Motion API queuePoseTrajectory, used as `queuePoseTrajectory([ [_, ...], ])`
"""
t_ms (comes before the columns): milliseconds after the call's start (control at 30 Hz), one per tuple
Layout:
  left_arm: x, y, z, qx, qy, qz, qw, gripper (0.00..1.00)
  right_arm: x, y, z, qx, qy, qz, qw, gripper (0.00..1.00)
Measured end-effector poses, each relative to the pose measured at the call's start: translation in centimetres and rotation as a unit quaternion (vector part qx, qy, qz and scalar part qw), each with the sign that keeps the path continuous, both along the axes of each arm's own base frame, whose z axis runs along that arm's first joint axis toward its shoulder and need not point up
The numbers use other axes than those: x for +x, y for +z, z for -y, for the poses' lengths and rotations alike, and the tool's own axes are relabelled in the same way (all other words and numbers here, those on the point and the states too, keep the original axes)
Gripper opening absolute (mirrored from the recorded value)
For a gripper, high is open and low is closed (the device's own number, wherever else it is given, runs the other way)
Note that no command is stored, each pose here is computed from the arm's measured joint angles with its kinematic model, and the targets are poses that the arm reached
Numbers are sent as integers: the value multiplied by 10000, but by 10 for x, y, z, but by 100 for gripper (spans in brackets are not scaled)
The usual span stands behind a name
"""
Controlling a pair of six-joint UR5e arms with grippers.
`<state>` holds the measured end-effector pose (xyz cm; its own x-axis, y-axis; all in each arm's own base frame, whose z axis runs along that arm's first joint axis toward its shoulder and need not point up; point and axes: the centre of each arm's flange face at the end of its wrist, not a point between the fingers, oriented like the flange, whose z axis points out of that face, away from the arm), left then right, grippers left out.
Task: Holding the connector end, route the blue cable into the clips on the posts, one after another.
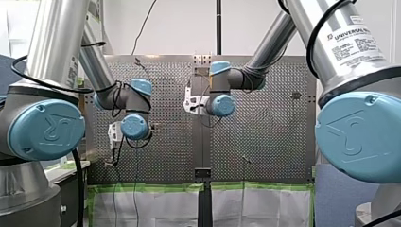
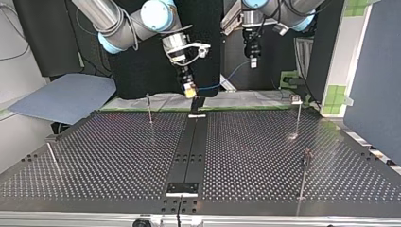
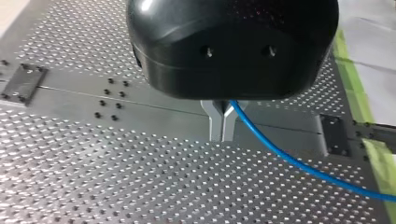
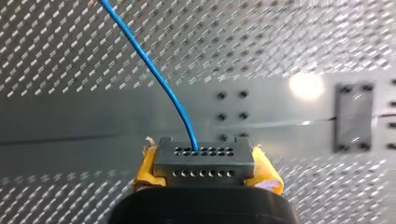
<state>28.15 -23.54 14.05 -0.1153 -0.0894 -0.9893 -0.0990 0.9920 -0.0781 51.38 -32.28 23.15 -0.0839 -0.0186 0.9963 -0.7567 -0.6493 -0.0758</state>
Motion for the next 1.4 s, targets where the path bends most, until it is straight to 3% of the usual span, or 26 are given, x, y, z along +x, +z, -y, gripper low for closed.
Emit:
queuePoseTrajectory([
  [233, 15, 29, 2, -225, -9, 300, 9993, 0, 4, 38, -8, -132, 298, 85, 9994, 0],
  [367, 26, 51, 4, -446, 9, 477, 9979, 0, 7, 59, -11, -236, 418, 161, 9987, 0],
  [667, 47, 99, 2, -721, 162, 823, 9939, 0, 11, 70, -10, -275, 500, 230, 9981, 0],
  [833, 63, 133, -7, -882, 234, 1053, 9902, 0, 12, 75, -7, -266, 544, 321, 9976, 0],
  [1067, 76, 169, -24, -1049, 304, 1326, 9851, 0, 19, 91, -1, -332, 656, 476, 9962, 0],
  [1267, 77, 191, -40, -1115, 456, 1578, 9801, 0, 29, 112, 5, -420, 770, 683, 9938, 0],
  [1400, 78, 199, -43, -1142, 449, 1670, 9783, 0, 35, 123, 7, -460, 850, 772, 9923, 0],
])
